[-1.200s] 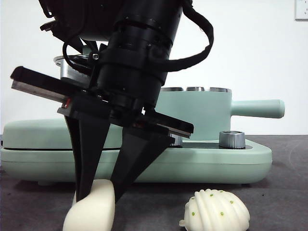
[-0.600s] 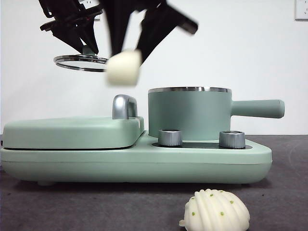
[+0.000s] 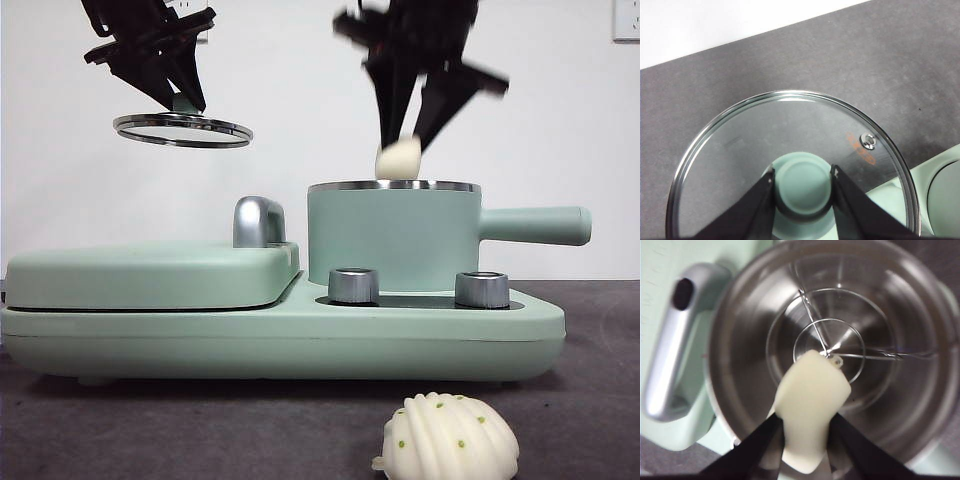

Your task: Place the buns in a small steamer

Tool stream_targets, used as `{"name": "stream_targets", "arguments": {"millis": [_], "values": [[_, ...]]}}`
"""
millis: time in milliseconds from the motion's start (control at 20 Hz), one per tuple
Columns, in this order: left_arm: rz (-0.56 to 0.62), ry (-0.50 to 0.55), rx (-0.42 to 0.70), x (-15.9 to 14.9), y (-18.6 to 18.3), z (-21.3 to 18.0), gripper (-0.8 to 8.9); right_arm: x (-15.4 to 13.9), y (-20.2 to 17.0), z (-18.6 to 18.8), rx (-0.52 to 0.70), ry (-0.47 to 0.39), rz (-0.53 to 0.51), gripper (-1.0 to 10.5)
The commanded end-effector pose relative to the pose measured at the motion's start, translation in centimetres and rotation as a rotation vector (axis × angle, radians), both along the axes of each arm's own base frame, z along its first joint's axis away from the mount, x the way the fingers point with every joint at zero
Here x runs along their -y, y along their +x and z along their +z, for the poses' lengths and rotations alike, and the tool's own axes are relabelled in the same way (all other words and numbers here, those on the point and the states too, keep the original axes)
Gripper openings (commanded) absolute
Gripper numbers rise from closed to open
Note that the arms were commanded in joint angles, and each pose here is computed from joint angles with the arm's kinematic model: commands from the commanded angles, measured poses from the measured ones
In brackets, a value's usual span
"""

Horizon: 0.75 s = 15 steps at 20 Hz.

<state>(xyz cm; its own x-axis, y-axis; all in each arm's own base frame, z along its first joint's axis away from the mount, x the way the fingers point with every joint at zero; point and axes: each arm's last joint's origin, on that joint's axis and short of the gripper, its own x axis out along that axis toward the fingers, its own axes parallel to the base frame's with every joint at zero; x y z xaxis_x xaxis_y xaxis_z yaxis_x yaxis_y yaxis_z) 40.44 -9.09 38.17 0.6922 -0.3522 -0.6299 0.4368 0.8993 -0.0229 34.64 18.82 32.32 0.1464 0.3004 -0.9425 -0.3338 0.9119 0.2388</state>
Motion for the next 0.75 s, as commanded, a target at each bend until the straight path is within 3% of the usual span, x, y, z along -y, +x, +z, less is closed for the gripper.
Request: {"name": "stream_targets", "arguments": {"millis": [50,300,650,750], "values": [[-0.005,-0.015,0.069,0.0,0.0,1.6,0.19,-0.9,1.4,-1.4,0.007,0.010,0.032,1.2],[-0.004,-0.015,0.067,0.0,0.0,1.5,0.19,-1.7,2.8,-3.5,-0.004,0.027,0.045,1.2],[-0.005,-0.015,0.066,0.0,0.0,1.5,0.19,-2.0,3.3,-3.7,0.025,0.047,0.046,1.2],[-0.005,-0.015,0.066,0.0,0.0,1.5,0.19,-2.0,3.2,-3.8,0.021,0.049,0.048,1.7]]}}
